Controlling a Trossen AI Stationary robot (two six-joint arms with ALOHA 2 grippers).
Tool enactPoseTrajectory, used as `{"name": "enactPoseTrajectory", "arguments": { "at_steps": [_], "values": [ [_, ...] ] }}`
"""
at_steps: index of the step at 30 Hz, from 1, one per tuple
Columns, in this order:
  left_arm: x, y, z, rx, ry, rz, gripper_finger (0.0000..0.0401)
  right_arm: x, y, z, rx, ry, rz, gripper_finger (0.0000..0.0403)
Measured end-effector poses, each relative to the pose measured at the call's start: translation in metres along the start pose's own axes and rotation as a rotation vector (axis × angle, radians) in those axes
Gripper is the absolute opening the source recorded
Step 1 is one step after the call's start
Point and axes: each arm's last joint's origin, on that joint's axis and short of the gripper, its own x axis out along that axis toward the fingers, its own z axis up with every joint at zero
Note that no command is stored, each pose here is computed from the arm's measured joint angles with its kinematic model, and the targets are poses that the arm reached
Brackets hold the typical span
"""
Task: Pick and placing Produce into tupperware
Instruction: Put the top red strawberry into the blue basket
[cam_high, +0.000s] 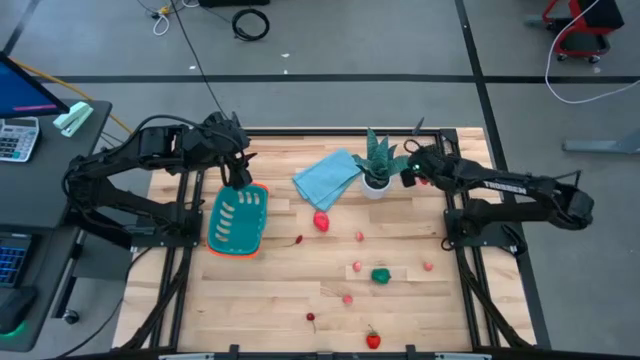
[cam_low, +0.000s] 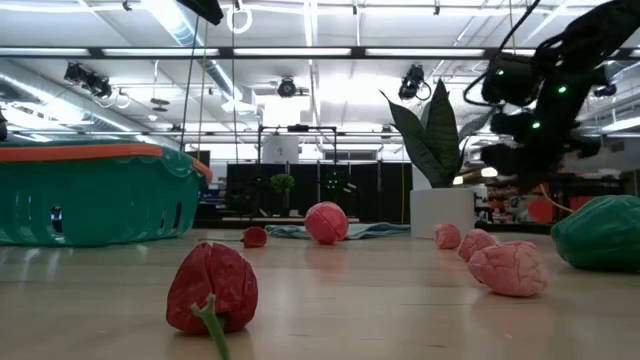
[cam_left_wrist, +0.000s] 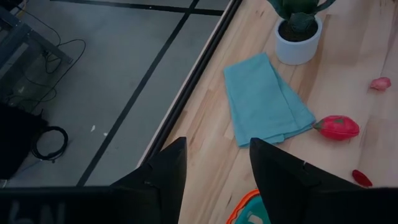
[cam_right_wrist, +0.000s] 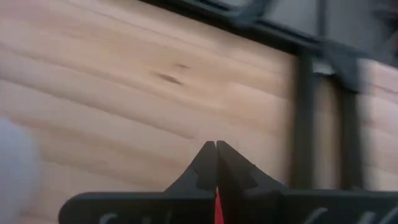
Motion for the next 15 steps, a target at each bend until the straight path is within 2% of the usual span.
{"name": "enactPoseTrajectory", "arguments": {
  "at_steps": [2, 5, 9, 12, 15],
  "values": [
    [0.000, 0.000, 0.000, 0.000, 0.000, 0.000, 0.0182, -0.009, -0.009, 0.000, 0.039, -0.030, -0.053, 0.0002],
    [0.000, 0.000, 0.000, 0.000, 0.000, 0.000, 0.0177, -0.023, -0.016, 0.007, 0.080, -0.130, -0.065, 0.0002],
    [0.000, 0.000, 0.000, 0.000, 0.000, 0.000, 0.0174, -0.049, -0.027, 0.029, 0.190, -0.312, -0.108, 0.0001],
    [0.000, 0.000, 0.000, 0.000, 0.000, 0.000, 0.0174, -0.073, -0.032, 0.052, 0.302, -0.453, -0.029, 0.0001],
    [0.000, 0.000, 0.000, 0.000, 0.000, 0.000, 0.0173, -0.098, -0.030, 0.075, 0.291, -0.595, 0.094, 0.0001]
  ]
}}
